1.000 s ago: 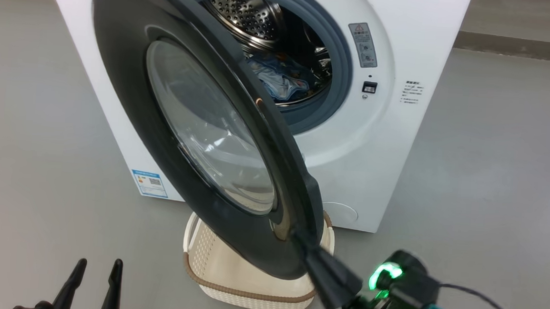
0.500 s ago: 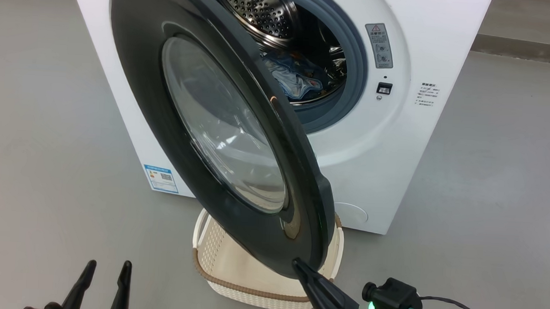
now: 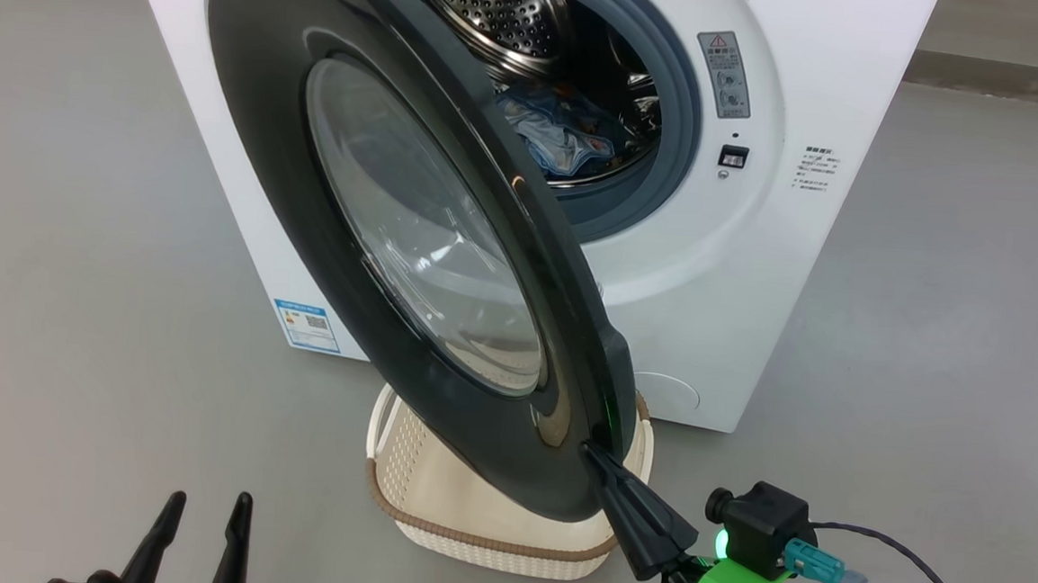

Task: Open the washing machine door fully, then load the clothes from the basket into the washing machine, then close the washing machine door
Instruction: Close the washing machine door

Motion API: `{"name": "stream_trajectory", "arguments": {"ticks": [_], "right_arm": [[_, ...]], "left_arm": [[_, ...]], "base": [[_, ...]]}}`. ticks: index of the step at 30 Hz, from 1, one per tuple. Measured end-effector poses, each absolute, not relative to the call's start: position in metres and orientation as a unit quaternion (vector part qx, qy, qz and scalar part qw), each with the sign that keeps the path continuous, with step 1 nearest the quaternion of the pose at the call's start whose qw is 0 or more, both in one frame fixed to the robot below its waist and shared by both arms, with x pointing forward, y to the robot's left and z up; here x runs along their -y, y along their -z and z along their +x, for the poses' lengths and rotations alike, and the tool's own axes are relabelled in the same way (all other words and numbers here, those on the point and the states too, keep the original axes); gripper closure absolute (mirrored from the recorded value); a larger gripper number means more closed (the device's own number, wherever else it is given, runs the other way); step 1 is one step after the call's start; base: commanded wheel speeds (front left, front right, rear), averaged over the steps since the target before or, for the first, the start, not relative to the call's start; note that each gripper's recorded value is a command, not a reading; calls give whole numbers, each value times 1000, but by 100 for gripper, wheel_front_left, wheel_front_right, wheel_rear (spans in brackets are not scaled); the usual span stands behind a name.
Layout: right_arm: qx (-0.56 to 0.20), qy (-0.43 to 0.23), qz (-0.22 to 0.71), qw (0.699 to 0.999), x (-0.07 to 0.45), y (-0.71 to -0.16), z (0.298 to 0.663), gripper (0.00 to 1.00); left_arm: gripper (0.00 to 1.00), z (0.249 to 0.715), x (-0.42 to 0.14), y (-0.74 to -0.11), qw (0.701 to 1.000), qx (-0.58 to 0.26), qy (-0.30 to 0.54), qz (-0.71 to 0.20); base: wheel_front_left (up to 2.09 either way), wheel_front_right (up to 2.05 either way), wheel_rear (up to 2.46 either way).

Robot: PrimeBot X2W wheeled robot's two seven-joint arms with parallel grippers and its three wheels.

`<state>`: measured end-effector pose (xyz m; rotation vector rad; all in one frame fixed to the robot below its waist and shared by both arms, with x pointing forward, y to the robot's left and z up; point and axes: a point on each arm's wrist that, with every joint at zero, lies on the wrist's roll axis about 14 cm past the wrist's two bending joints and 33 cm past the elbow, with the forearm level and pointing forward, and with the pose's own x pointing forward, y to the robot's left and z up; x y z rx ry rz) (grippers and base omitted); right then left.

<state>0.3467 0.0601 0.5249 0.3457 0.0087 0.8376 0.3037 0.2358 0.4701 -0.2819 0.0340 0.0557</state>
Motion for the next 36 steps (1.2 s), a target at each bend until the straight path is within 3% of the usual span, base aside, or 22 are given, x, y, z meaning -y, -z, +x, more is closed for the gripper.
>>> {"name": "stream_trajectory", "arguments": {"ticks": [13, 36], "right_arm": [[2, -388, 178, 905, -55, -527, 370, 100], [61, -293, 163, 940, -5, -540, 494, 100]], "left_arm": [[0, 311, -233, -460, 989, -36, -25, -141], [0, 376, -213, -462, 988, -35, 7, -148]], "base": [[0, 0, 0], [0, 0, 0]]}}
